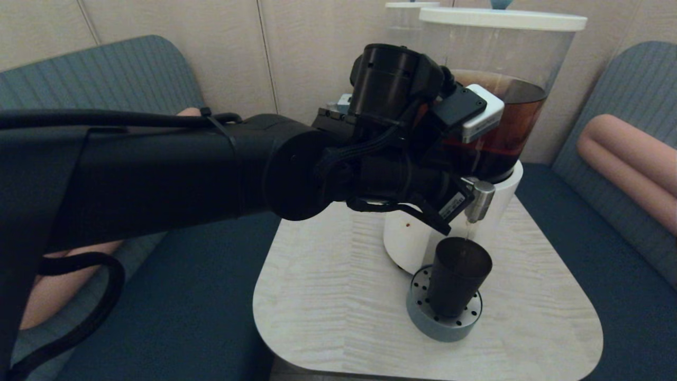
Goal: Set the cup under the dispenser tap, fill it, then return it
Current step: Turn off the faucet
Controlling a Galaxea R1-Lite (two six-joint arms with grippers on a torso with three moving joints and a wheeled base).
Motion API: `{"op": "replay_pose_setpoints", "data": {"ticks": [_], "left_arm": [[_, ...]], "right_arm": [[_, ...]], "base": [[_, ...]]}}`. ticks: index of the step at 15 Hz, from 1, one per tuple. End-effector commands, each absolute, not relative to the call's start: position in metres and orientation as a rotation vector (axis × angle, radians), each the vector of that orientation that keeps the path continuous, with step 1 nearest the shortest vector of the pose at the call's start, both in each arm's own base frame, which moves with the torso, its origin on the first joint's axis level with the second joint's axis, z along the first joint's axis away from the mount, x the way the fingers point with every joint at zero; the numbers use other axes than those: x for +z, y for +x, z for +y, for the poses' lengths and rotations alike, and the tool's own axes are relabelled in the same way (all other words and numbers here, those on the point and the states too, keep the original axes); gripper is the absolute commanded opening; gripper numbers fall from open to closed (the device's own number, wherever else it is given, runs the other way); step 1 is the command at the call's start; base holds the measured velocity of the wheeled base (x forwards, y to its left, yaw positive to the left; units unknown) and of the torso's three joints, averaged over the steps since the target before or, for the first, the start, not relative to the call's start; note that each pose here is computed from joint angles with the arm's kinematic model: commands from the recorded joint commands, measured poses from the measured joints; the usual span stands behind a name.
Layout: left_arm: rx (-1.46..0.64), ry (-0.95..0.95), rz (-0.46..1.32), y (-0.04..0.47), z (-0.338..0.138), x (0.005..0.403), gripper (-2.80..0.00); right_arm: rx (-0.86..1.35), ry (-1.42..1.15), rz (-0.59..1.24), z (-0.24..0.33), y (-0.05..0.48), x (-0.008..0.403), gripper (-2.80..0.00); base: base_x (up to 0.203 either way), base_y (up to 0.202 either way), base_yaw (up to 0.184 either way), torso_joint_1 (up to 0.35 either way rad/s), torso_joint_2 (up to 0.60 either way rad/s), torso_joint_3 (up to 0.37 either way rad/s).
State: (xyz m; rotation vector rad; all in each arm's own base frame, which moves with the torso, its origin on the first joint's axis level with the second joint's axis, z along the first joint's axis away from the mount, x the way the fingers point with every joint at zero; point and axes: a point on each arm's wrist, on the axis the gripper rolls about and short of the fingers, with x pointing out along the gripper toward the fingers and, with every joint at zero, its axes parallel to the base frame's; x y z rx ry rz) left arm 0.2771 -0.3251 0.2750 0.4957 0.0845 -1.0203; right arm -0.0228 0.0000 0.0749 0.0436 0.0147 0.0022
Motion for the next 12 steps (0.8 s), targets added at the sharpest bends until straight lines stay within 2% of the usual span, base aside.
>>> {"op": "replay_pose_setpoints", "data": {"ticks": [1, 12], "left_arm": [[-1.028, 0.493, 0.072, 0.2811, -0.3322, 0.2731, -2.80], [-1.057, 0.497, 0.077, 0.2838, -0.3382, 0.2647, -2.80]], "right_arm": [[0.003, 0.044, 0.015, 0.0000, -0.0228, 0.0748, -2.80], [0.003, 0.044, 0.015, 0.0000, -0.0228, 0.0749, -2.80]], "base": [[0.000, 0.000, 0.000, 0.000, 0.00, 0.000], [0.000, 0.000, 0.000, 0.000, 0.00, 0.000]]}}
